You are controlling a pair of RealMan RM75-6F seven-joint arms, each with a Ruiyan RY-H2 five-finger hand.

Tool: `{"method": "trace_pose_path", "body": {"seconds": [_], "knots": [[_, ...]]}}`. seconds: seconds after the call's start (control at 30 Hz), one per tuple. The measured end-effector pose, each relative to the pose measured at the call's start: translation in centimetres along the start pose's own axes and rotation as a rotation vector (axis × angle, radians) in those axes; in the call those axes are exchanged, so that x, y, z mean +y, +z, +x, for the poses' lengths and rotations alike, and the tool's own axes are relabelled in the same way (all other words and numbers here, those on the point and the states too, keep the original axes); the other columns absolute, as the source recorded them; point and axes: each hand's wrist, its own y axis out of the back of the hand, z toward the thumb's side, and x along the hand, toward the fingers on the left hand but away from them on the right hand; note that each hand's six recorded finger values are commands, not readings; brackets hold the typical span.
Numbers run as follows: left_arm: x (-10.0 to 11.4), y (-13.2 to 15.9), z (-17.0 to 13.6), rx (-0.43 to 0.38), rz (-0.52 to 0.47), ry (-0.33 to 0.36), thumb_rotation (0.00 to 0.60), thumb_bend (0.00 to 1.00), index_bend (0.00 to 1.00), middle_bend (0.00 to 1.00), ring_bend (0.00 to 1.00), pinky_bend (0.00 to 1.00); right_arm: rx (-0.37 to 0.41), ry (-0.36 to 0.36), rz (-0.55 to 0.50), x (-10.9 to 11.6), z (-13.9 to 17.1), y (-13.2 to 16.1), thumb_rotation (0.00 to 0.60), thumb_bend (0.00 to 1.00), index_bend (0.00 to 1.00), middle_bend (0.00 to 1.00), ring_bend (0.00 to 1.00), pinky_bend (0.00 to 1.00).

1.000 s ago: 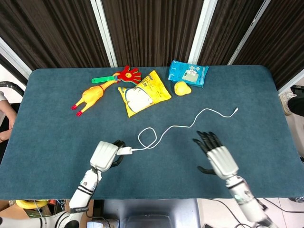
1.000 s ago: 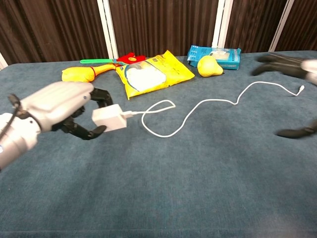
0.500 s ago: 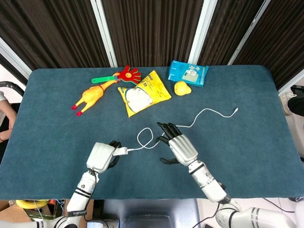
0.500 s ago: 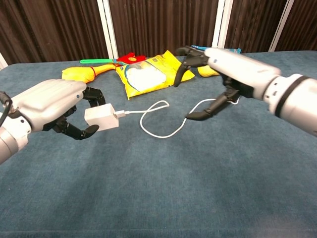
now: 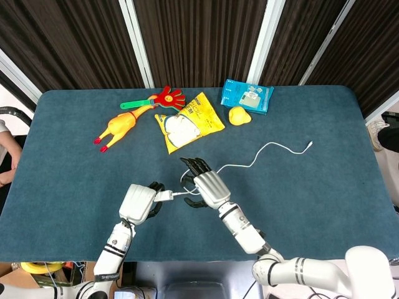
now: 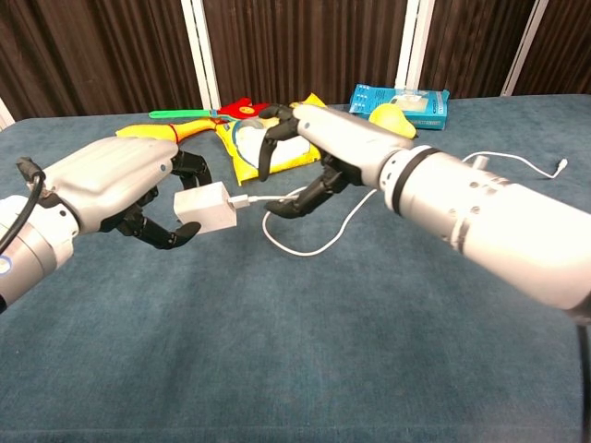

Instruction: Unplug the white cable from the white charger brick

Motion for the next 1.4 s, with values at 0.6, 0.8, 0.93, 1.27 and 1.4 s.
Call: {"method": "trace_pose_path", "body": {"seconds": [0.6, 0.8, 0.93, 1.27, 1.4], "knots": [[0.7, -0.7, -0.3, -0.001, 0.006, 0.011, 0.6, 0.62, 0.72, 0.77, 1.0, 1.0, 0.005, 0.006, -0.015, -1.9, -1.3, 2.0, 0.6, 0.46, 0.62, 0.16, 0.0, 0.0], [0.8, -0.6, -0.5, -0.01, 0.002, 0.012, 0.6, 0.62, 0.72, 0.77, 1.0, 1.0, 0.01, -0.012, -0.018, -1.8, -1.6, 2.4, 0.6, 0.46, 0.62, 0.16, 0.0, 0.0], [1.0, -0.6, -0.6, -0.016, 0.003, 0.015, 0.6, 0.62, 0.72, 0.77, 1.0, 1.0, 0.012, -0.022, -0.028, -1.7, -1.7, 2.6, 0.6, 0.46, 0.63, 0.17, 0.0, 0.0], [0.9, -0.7, -0.7, -0.016, -0.001, 0.013, 0.6, 0.62, 0.72, 0.78, 1.0, 1.0, 0.025, -0.02, -0.039, -2.1, -1.8, 3.4, 0.6, 0.48, 0.67, 0.19, 0.0, 0.0], [0.9, -0.7, -0.7, -0.015, -0.001, 0.013, 0.6, 0.62, 0.72, 0.78, 1.0, 1.0, 0.026, -0.032, -0.036, -2.1, -1.9, 3.6, 0.6, 0.5, 0.7, 0.2, 0.0, 0.0]]}}
